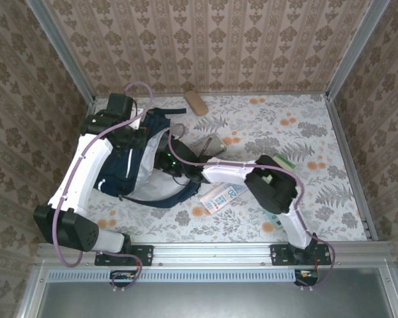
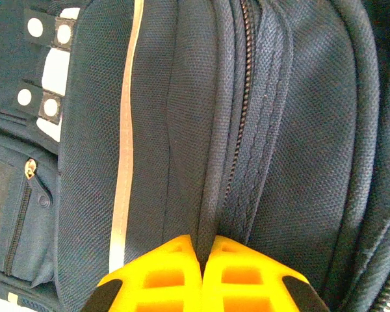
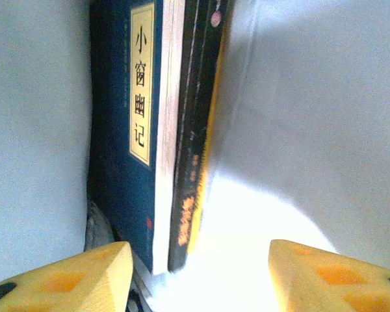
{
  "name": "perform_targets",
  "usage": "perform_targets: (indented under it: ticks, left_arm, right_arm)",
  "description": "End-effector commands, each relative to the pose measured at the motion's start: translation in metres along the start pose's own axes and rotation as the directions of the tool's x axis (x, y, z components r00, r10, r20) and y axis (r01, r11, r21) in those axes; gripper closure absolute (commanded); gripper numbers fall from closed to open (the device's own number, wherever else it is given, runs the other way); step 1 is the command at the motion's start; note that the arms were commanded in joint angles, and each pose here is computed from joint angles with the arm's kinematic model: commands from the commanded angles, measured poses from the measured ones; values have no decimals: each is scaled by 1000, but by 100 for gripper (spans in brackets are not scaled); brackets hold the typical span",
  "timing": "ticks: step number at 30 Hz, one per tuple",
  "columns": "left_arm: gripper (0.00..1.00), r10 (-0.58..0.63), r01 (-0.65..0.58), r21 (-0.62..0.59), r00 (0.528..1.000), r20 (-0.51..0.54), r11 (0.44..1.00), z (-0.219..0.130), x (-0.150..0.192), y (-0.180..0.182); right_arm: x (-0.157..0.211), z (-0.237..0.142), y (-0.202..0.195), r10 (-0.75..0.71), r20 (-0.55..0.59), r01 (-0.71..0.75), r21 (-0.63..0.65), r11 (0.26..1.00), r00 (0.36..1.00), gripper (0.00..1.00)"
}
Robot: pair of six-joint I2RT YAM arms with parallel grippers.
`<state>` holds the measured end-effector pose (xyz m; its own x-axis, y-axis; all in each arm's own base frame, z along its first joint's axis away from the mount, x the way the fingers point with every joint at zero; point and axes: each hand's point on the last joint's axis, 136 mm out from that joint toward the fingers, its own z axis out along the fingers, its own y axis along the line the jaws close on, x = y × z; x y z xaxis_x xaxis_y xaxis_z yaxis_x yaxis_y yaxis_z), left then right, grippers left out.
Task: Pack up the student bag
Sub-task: Place the book in the student bag, then close the student bag at the middle-left of the table.
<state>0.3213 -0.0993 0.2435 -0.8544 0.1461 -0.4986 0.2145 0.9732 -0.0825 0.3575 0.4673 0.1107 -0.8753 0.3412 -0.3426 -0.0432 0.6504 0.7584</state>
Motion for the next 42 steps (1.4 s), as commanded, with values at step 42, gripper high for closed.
perform_targets:
  ticks: [42]
  left_arm:
    - [63, -30, 29, 137, 1000, 5, 990, 36, 1, -44]
  right_arm:
    - [-114, -320, -317, 132, 238, -258, 644, 721, 962, 5]
